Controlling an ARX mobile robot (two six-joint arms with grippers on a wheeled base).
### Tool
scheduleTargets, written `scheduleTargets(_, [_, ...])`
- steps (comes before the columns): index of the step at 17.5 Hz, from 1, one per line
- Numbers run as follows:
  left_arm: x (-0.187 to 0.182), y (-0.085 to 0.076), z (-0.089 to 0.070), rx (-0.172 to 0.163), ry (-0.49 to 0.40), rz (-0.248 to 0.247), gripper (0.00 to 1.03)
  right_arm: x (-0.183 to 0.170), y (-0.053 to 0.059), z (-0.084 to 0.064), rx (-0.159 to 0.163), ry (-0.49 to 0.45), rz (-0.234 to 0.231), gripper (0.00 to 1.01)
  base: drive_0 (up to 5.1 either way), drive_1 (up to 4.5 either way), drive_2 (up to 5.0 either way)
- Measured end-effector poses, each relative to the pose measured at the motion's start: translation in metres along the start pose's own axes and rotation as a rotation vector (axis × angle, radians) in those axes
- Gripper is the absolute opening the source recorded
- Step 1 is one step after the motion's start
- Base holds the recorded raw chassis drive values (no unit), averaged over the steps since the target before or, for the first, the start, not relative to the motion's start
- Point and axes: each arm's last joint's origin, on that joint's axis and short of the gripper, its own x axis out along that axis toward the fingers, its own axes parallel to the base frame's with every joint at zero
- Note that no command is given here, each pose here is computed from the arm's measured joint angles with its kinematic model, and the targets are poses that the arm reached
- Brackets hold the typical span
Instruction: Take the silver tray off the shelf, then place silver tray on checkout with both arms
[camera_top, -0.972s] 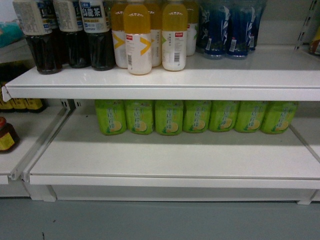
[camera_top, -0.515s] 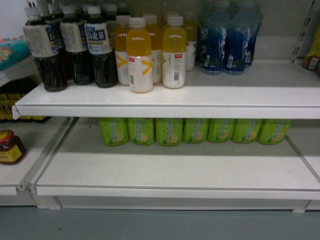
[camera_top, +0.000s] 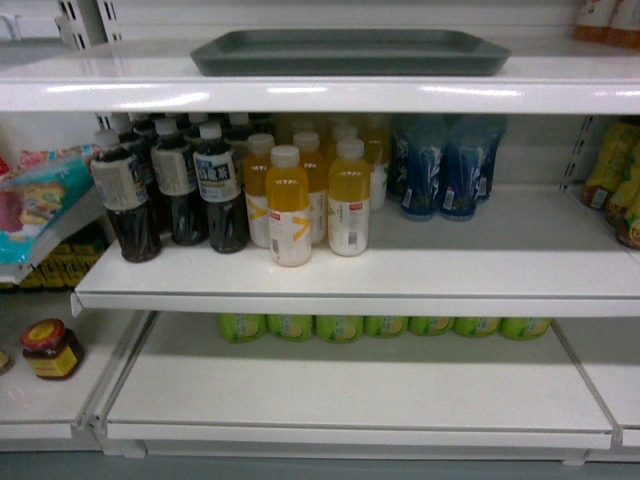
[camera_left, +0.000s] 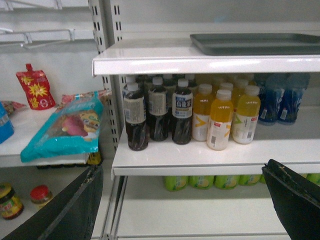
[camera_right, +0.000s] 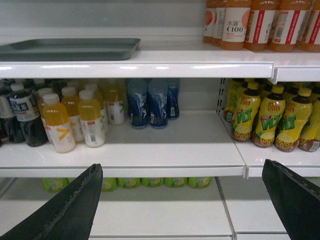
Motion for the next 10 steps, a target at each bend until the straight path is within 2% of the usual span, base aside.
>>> scheduleTargets(10, [0.0,0.0,0.0003,0.0,-0.003,0.0,0.98,0.0,0.0,0.0002,0.0,-0.002,0.0,0.98,0.0,0.0,0.0])
